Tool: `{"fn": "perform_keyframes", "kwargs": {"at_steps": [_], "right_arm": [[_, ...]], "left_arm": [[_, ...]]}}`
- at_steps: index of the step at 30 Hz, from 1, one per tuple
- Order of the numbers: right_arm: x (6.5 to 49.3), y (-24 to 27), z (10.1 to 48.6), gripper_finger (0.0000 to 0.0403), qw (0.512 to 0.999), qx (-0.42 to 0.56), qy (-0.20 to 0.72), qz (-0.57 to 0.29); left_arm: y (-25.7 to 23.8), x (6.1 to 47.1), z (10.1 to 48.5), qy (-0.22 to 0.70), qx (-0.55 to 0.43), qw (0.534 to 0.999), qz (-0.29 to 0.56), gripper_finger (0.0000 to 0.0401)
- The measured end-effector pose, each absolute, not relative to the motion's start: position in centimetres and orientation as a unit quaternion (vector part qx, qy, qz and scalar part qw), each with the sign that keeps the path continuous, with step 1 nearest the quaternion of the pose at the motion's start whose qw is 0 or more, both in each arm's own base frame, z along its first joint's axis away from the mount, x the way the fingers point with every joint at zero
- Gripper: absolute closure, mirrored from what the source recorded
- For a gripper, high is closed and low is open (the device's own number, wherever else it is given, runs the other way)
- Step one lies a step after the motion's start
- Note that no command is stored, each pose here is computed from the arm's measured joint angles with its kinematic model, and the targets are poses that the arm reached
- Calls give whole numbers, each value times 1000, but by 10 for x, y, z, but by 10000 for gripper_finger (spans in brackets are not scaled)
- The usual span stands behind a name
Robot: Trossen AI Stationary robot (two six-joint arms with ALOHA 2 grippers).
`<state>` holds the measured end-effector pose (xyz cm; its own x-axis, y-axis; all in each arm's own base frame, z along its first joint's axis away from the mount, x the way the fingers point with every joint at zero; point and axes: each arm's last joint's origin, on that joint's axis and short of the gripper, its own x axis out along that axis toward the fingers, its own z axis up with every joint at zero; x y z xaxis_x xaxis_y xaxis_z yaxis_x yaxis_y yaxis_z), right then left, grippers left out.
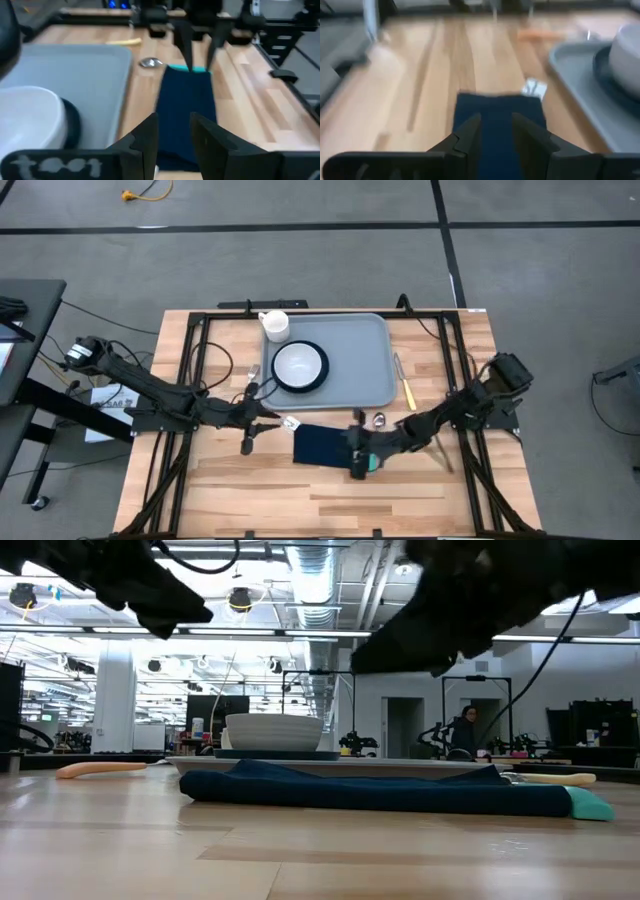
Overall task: Set up tray
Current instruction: Put the blue napkin to the right of the green plate on the gray tray
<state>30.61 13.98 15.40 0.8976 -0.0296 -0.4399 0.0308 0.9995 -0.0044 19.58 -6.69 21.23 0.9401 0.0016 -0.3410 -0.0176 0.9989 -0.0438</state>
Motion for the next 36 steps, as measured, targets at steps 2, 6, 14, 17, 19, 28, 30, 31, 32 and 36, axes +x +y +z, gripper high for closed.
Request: {"fn": "perform_keyframes", "kwargs": {"at_steps": [2, 6, 14, 17, 19, 28, 30, 31, 32, 36], "right_arm": [[319, 146, 158, 301, 962, -10, 272, -24], [338, 153, 181, 301, 929, -9, 368, -35], [364, 166, 218, 301, 871, 32, 489, 9], [371, 174, 210, 301, 857, 55, 512, 26], [374, 181, 203, 301, 849, 62, 523, 37], [373, 191, 200, 301, 842, 66, 535, 37], [371, 189, 199, 301, 836, 63, 544, 31], [370, 188, 198, 301, 833, 60, 549, 26], [369, 186, 196, 301, 831, 56, 553, 20], [367, 180, 187, 301, 828, 46, 558, -5]], "left_arm": [[-65, 193, 211, 176, -7, 984, 14, 301], [-66, 190, 209, 195, 0, 981, -4, 301], [-83, 185, 202, 224, -22, 972, -61, 301], [-94, 179, 204, 205, -7, 978, -47, 301], [-103, 174, 206, 195, 0, 979, -53, 301], [-123, 151, 208, 141, 29, 987, 72, 301], [-121, 147, 204, 140, 24, 983, 112, 301], [-121, 146, 202, 145, 20, 982, 120, 301], [-120, 145, 200, 151, 14, 981, 120, 301], [-120, 143, 195, 176, -9, 979, 104, 301]]}}
